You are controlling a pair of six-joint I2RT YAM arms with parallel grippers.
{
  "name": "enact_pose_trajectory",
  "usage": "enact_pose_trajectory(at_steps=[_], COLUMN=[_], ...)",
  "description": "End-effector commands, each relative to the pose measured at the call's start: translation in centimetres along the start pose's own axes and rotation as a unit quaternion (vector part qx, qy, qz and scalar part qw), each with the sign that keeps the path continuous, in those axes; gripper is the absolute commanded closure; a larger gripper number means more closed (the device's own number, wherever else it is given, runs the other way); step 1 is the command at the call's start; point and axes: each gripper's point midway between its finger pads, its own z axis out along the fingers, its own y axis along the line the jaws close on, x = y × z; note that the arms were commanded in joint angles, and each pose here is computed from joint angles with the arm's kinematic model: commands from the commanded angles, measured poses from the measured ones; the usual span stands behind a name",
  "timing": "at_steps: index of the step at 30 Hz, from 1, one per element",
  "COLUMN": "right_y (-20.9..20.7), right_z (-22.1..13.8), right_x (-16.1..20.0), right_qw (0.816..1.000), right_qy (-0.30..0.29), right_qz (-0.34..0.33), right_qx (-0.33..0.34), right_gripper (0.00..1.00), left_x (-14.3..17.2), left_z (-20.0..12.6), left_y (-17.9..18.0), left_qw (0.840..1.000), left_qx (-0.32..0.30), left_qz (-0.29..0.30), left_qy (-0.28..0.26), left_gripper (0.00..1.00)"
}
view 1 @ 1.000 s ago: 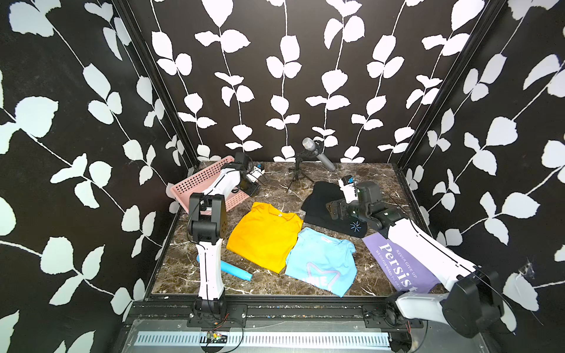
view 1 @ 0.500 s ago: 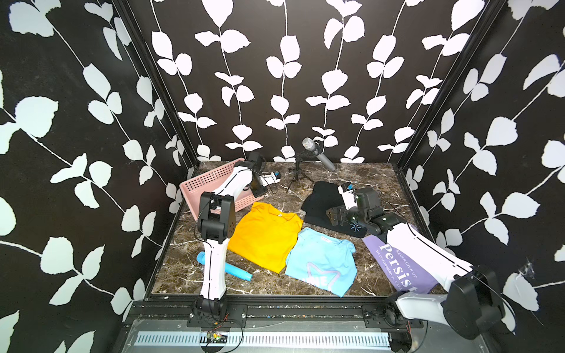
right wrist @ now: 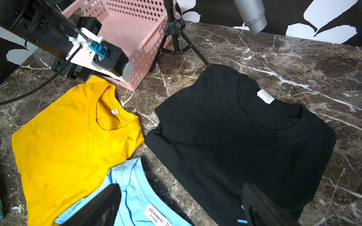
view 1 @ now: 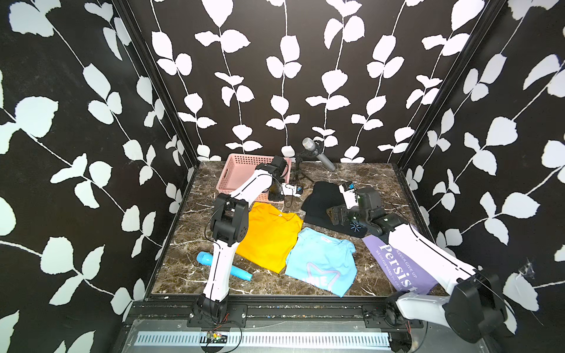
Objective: Put the folded t-shirts into the basket
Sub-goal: Move the distractor to the center of the board.
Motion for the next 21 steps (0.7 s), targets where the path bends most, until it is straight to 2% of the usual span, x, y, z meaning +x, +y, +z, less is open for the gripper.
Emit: enact_pose_trajectory(at_steps=[1, 6, 15, 21], right_y=[0.2, 0.1, 0.1, 0.0], right_z=[-0.6, -0.7, -0.6, -0.5], right_x=[-0.6, -0.6, 0.1, 0.6], right_qw=[1.000, 1.000, 1.000, 1.000], right_qy=[-0.012, -0.012, -0.007, 0.000], right_qz=[-0.009, -0.010, -0.007, -0.006], right_qx=[0.002, 0.005, 0.005, 0.004], right_gripper=[0.02, 0.02, 0.02, 0.02], left_x=[-0.5, -1.7, -5.8, -5.7], left_z=[0.1, 1.1, 2.7, 2.6], left_y=[0.5, 0.1, -0.2, -0.1], left_qw=[1.000, 0.999, 0.999, 0.999], left_qx=[0.002, 0.012, 0.012, 0.006], left_qz=[0.012, -0.005, -0.006, -0.004], left_qy=[-0.013, -0.029, -0.049, -0.034], left_gripper=[0.87, 0.87, 0.86, 0.83])
